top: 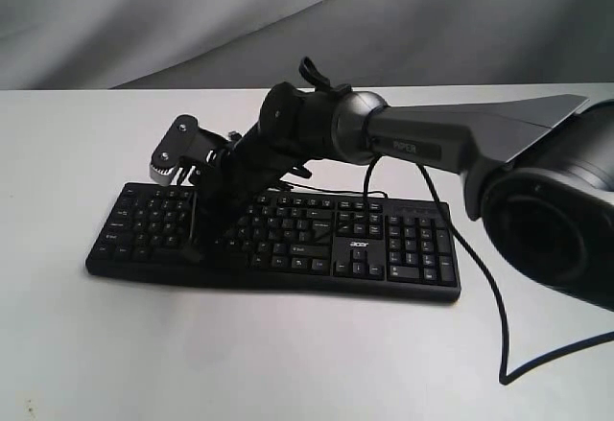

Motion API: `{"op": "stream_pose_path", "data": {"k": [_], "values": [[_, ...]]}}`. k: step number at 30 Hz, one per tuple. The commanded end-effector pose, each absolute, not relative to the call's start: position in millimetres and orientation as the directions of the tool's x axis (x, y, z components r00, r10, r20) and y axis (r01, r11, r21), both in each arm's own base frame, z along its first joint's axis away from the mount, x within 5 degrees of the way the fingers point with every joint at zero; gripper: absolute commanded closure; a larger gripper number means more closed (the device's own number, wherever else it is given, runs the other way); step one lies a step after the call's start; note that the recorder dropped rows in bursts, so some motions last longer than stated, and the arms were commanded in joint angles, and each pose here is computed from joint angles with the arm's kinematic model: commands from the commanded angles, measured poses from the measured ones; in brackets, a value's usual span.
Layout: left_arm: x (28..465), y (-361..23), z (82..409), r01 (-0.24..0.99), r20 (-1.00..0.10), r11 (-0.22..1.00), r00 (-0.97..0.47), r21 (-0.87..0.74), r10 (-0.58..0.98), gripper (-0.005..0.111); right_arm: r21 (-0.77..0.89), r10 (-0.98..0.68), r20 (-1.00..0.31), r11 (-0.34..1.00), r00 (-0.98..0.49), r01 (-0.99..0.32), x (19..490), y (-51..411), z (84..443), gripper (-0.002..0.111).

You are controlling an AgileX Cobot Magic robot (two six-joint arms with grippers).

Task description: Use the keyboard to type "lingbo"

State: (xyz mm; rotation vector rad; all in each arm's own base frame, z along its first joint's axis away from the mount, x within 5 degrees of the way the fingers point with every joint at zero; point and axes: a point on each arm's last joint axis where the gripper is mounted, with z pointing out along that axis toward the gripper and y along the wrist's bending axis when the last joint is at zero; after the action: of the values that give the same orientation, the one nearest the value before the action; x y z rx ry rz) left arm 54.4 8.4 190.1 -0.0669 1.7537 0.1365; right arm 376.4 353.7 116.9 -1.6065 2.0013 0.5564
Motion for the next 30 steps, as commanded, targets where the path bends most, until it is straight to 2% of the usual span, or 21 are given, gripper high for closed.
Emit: {"op": "stream_pose_path", "data": {"k": [1,14,22,30], "values": [[54.5,8.3,189.3,-0.122,-0.983,0.991,-0.181,0.049,0.026,0.106,-0.015,-0.765,-0.622,0.221,-0.164,-0.975,378.7,353.4,119.2,0.108],[54.5,8.3,189.3,-0.122,-0.983,0.991,-0.181,0.049,0.026,0.106,-0.013,-0.781,-0.598,0.235,-0.180,-0.972,379.7,351.8,106.0,0.108],[54.5,8.3,189.3,-0.122,-0.983,0.991,-0.181,0.049,0.026,0.106,-0.026,-0.794,-0.594,0.181,-0.130,-0.983,373.2,350.5,138.6,0.108],[54.5,8.3,189.3,-0.122,-0.983,0.991,-0.181,0.049,0.026,0.106,0.024,-0.817,-0.554,0.175,-0.158,-0.984,362.9,348.3,126.7,0.108]]}}
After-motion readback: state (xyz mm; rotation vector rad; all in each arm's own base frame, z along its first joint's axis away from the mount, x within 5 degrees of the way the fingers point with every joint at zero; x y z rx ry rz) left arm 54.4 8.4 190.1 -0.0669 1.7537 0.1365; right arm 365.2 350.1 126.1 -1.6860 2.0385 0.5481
